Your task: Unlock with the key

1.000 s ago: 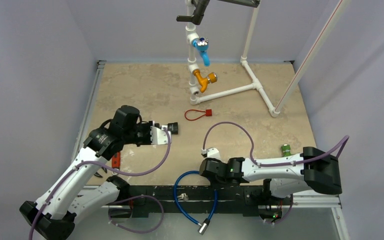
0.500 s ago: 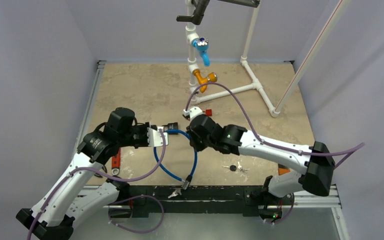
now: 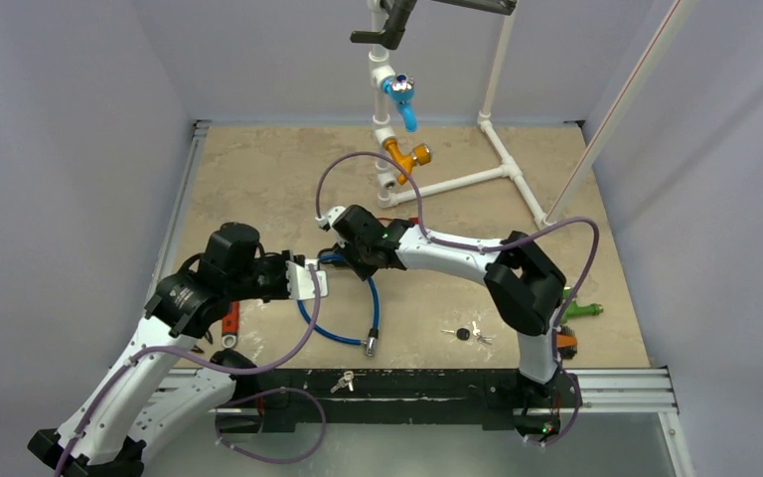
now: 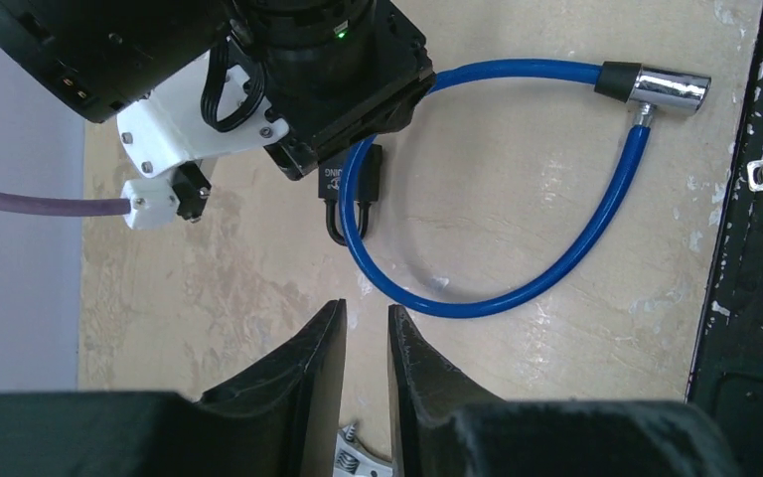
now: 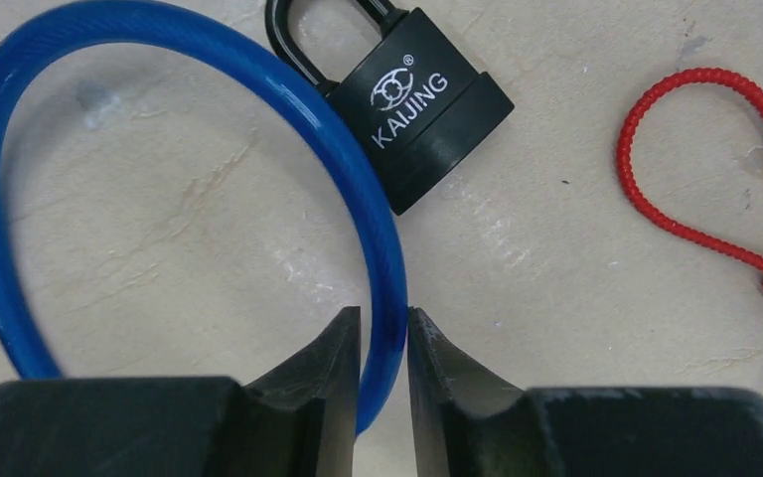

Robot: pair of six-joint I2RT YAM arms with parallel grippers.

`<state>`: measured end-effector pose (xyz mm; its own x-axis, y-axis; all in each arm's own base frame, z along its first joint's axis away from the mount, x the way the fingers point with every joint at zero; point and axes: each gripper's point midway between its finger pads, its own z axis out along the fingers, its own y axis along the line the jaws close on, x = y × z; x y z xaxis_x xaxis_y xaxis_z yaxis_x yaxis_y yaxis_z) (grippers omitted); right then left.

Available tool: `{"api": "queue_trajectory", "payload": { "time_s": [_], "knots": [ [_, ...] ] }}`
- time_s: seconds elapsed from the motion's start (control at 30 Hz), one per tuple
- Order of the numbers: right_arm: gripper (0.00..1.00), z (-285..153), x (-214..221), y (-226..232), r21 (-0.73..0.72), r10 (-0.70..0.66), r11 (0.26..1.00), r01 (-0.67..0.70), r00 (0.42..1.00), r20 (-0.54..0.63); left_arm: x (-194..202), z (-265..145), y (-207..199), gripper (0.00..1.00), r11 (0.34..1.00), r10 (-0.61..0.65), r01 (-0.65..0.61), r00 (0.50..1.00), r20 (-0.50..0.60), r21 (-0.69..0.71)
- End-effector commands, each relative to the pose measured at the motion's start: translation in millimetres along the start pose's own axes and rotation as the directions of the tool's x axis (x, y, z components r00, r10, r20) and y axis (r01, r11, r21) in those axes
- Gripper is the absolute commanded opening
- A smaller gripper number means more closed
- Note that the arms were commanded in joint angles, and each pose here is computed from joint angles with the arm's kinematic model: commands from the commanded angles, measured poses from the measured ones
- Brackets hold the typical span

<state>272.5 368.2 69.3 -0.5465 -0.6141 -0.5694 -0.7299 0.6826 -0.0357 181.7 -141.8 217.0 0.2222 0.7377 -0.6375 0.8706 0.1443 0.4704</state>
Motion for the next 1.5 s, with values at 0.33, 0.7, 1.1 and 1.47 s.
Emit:
{"api": "queue_trajectory", "payload": {
  "time_s": [0.33,0.7,1.1,1.47],
  "knots": [
    [0.58,-103.7,-13.8,27.6,-0.124,-0.009,0.991,0.048,0.956,0.295,-4.4,-8.8,-7.0,0.39,0.994,-0.107,0.107,0.994,0.027,-0.004],
    [0.55,-117.7,73.6,153.8,-0.421,-0.14,0.842,0.338,0.889,0.435,18.5,-8.4,-12.7,0.62,0.97,-0.242,0.241,0.97,-0.014,-0.037],
    [0.52,-80.7,95.2,203.4,-0.457,-0.286,0.753,0.473,0.861,0.42,21.8,-2.8,0.6,0.81,0.957,-0.285,0.283,0.958,-0.029,-0.066],
    [0.47,-58.8,113.6,211.1,-0.448,-0.32,0.754,0.481,0.864,0.389,11.7,-11.0,11.9,0.84,0.931,-0.34,0.342,0.94,0.034,-0.128]
  ]
}}
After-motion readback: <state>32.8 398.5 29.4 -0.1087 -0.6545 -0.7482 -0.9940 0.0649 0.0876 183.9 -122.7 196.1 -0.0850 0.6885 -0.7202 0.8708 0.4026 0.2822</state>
